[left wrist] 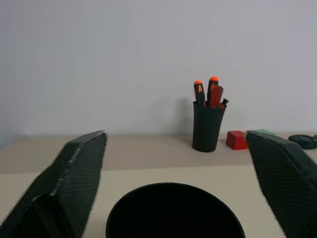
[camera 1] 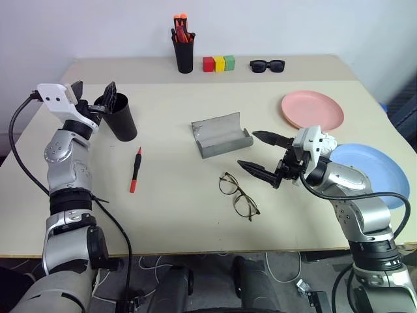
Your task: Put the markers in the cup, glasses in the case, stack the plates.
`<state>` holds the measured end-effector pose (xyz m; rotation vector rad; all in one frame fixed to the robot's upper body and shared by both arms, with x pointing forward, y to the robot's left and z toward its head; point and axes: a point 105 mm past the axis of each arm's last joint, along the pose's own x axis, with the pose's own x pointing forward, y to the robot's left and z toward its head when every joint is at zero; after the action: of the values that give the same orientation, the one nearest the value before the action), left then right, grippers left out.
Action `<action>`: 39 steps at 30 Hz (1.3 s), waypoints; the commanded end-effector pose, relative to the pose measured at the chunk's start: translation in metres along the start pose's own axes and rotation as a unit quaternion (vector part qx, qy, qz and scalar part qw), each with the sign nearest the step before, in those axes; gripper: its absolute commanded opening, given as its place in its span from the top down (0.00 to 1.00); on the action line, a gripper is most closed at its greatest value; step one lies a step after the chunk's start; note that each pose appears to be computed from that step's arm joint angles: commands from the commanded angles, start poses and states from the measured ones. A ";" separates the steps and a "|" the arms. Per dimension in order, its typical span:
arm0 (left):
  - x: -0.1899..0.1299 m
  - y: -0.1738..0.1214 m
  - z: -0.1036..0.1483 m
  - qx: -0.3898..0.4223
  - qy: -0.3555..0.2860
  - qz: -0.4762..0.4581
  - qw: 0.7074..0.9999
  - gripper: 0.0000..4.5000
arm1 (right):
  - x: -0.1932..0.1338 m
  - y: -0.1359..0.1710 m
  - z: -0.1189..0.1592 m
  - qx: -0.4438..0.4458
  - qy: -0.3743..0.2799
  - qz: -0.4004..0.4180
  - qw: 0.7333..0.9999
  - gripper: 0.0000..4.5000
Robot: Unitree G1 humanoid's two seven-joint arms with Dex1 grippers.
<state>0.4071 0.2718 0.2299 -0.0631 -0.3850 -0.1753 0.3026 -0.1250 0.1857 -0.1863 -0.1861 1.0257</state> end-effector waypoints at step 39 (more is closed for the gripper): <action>-0.072 -0.068 -0.093 -0.038 0.496 -0.014 0.867 0.75 | -0.010 0.013 0.004 -0.006 0.011 0.033 0.999 0.00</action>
<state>0.3622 0.2126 0.1165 -0.0413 0.6606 -0.2039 0.2921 -0.1292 0.1731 -0.2020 -0.1138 1.0707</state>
